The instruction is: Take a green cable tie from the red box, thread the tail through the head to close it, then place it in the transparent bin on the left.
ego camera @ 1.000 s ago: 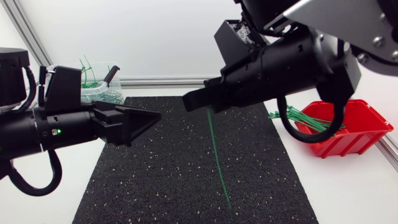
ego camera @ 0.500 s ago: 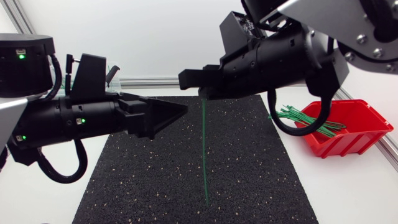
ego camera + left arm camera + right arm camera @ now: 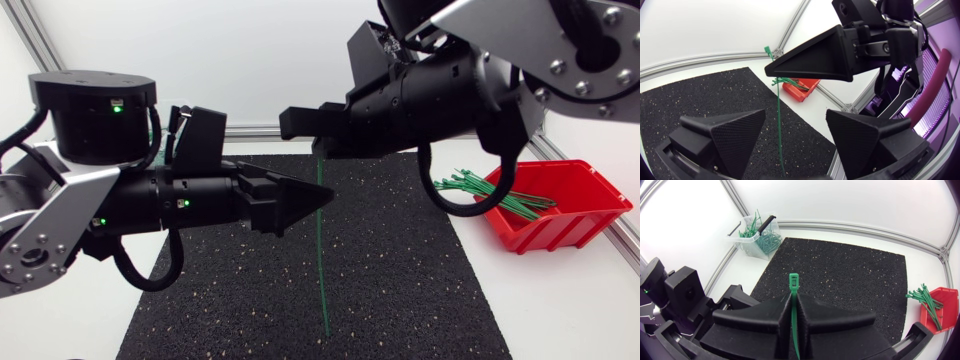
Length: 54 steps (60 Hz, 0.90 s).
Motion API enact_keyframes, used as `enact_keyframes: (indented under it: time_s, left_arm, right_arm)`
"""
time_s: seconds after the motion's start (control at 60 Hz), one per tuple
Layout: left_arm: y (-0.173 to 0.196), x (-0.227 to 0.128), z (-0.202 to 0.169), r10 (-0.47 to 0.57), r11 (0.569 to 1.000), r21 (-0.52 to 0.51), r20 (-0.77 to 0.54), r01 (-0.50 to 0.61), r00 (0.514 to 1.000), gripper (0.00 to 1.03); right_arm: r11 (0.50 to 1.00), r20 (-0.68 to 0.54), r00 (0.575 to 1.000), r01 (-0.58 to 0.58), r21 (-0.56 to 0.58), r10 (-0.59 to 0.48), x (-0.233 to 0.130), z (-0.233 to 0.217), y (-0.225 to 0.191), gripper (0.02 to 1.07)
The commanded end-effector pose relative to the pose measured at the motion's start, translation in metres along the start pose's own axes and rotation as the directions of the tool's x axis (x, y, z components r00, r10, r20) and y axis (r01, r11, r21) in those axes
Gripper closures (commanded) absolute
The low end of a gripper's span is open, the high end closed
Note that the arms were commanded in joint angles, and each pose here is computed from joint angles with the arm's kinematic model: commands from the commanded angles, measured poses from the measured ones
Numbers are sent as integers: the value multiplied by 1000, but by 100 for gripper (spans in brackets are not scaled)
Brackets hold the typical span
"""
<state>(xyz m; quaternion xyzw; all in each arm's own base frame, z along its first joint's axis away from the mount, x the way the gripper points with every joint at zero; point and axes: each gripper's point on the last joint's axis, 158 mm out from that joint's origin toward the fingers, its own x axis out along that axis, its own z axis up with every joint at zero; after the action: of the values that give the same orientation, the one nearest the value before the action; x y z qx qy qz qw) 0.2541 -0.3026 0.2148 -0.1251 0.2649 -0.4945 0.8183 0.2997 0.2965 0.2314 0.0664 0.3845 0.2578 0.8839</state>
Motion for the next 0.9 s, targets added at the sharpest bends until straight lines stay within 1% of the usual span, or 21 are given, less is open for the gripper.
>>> enact_keyframes:
  time_s: [0.0, 0.133, 0.267, 0.3, 0.35, 0.417, 0.467, 0.517, 0.567, 0.7, 0.85, 0.867, 0.883]
  left_arm:
    - [5, 9, -14, -5, 1000, -1, -27, 5, 1000, 35]
    - [15, 16, -12, 24, 999, 24, -6, -24, 1000, 44]
    - [25, 16, -2, 55, 998, 30, 27, -56, 998, 44]
    - [25, 15, -2, 58, 998, 30, 29, -58, 998, 47]
    - [28, 14, 4, 68, 997, 37, 53, -70, 996, 54]
    - [32, 15, 5, 84, 996, 38, 65, -86, 994, 59]
    - [33, 14, 6, 83, 996, 39, 69, -86, 994, 67]
    - [33, 14, 7, 83, 995, 42, 78, -87, 993, 70]
    - [34, 15, 7, 86, 995, 41, 76, -89, 993, 70]
    - [38, 14, 8, 103, 993, 42, 87, -107, 991, 87]
    - [41, 17, 6, 110, 993, 33, 72, -113, 991, 91]
    - [41, 17, 6, 109, 993, 34, 73, -112, 991, 97]
    - [40, 17, 7, 108, 993, 35, 76, -111, 991, 99]
  right_arm:
    - [999, 22, 1000, -9, 37, 8, -2, 9, 3, 101]
    - [999, 16, 1000, -14, 32, 14, -1, 6, 5, 101]
    - [999, 14, 1000, -21, 25, 21, -3, 4, 8, 101]
    - [999, 13, 1000, -23, 23, 23, -3, 4, 10, 101]
    - [999, 14, 1000, -23, 22, 23, -3, 4, 10, 101]
    - [1000, 14, 1000, -23, 21, 23, -3, 3, 10, 101]
    - [1000, 13, 1000, -22, 20, 22, -2, 3, 10, 101]
    - [1000, 13, 1000, -22, 20, 22, -2, 3, 10, 101]
    - [1000, 12, 1000, -23, 17, 23, -2, 2, 11, 101]
    - [1000, 16, 1000, -20, 17, 19, -3, 3, 10, 101]
    - [1000, 15, 1000, -19, 16, 18, -4, 2, 10, 101]
    - [1000, 15, 1000, -18, 17, 17, -3, 2, 9, 101]
    - [1000, 15, 1000, -18, 17, 17, -3, 2, 9, 101]
